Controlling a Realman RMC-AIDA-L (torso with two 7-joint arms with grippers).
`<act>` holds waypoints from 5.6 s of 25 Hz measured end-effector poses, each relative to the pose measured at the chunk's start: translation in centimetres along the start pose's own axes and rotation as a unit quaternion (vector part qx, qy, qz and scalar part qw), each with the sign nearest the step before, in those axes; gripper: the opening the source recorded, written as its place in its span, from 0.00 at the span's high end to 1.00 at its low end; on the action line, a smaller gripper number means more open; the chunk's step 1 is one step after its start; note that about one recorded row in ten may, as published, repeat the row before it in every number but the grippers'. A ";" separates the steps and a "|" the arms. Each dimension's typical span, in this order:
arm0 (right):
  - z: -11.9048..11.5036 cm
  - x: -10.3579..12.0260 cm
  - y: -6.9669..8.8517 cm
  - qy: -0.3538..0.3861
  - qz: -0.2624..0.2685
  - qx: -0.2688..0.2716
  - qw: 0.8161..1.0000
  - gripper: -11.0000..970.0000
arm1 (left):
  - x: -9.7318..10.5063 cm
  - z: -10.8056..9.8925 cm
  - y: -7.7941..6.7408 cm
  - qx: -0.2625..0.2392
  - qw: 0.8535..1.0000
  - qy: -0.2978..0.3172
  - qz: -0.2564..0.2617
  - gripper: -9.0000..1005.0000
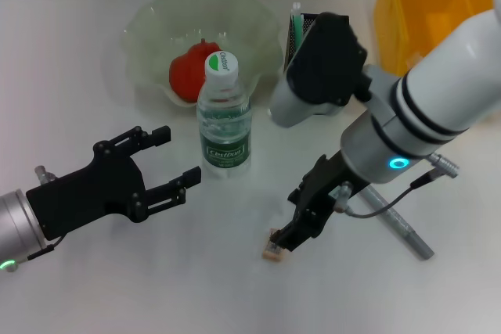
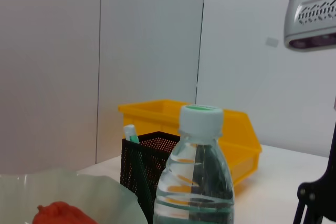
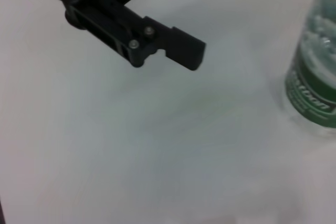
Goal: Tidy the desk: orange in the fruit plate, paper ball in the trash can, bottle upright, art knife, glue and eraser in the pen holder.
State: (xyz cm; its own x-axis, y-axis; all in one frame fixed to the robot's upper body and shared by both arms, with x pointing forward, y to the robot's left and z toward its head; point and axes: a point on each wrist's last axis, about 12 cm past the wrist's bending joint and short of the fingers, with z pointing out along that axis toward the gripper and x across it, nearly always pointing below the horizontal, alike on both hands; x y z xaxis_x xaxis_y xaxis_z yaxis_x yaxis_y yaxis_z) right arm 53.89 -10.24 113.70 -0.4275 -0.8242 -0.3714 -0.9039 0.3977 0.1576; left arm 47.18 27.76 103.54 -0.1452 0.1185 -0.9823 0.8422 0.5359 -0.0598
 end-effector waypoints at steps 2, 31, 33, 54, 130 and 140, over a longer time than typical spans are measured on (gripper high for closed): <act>0.5 -0.3 0.2 0.006 -0.005 -0.002 1.000 0.27 | 0.1 0.0 0.0 0.000 1.000 0.001 -0.002 0.22; 1.8 -1.3 2.3 0.049 -0.041 0.028 0.998 0.58 | 0.5 -0.5 -0.2 -0.007 1.000 0.004 -0.007 0.22; 0.7 -0.7 2.0 0.049 -0.025 0.050 0.997 0.58 | 0.5 -0.5 -0.2 -0.005 1.000 0.004 -0.007 0.22; -12.9 1.1 -8.2 -0.212 0.135 0.228 0.941 0.53 | 0.5 0.5 -1.4 0.038 0.999 0.000 -0.011 0.22; -1.1 5.6 -3.6 0.065 0.241 0.106 0.962 0.65 | 0.4 1.3 -1.3 0.051 0.999 0.000 -0.014 0.22; -2.0 5.6 -3.6 0.045 0.238 0.115 0.963 0.79 | 0.4 1.2 -1.2 0.049 0.999 0.001 -0.015 0.22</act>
State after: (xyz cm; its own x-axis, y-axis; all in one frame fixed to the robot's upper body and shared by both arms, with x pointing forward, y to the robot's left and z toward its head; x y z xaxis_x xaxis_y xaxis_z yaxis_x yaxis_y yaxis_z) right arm 54.74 -17.09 112.88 -0.8020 -0.5531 -0.2255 -0.5809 0.8101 0.0794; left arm 46.69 26.15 103.01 -0.1714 0.1060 -0.9795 0.8841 0.4552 -0.1055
